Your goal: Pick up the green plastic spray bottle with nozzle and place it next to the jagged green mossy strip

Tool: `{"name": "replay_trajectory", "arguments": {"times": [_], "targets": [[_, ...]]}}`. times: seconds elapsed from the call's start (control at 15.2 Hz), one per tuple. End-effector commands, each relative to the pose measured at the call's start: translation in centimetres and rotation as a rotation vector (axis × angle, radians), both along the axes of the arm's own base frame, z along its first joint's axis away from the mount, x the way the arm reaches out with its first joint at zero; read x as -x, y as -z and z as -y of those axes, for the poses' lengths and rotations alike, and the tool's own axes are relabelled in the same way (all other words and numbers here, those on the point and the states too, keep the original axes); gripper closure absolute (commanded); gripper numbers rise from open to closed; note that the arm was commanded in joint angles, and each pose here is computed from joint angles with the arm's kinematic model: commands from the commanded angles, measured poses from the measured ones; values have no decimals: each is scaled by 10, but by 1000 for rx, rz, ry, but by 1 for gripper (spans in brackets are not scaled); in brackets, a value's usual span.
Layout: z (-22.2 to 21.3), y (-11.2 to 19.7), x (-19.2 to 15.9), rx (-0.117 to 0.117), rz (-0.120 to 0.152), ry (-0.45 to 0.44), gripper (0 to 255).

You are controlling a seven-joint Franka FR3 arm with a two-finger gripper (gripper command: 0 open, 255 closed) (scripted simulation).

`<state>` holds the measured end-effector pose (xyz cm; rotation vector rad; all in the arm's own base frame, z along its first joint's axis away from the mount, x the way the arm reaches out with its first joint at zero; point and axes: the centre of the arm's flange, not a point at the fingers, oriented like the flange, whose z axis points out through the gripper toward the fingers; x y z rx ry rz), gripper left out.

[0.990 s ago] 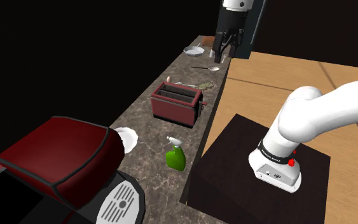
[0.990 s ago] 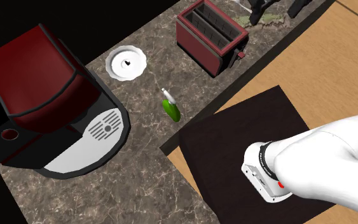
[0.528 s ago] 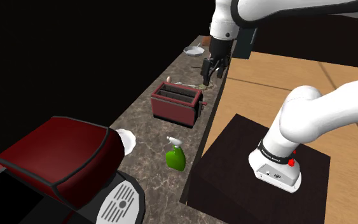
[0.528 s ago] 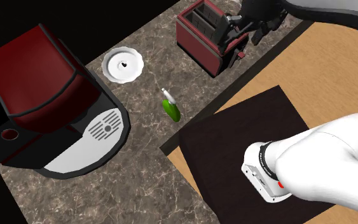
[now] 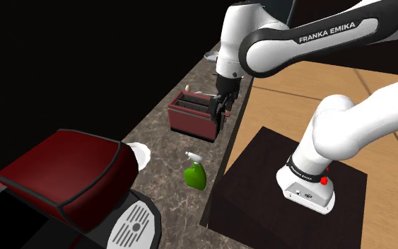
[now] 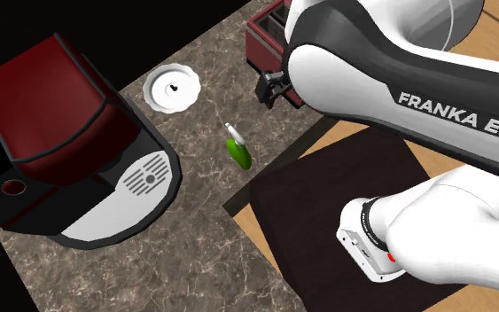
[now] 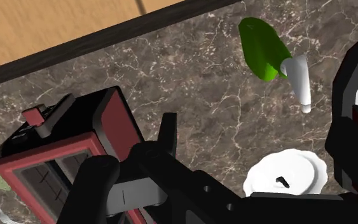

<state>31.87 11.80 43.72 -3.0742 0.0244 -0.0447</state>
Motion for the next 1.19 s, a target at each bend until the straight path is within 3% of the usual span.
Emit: {"name": "replay_trajectory", "arguments": {"times": [0.0,0.73,1.12], "targets": [[-16,23,-2,1,8,-17,0],[-106,136,-4,11,43,-110,0],[-108,168,-6,11,43,-110,0]]}}
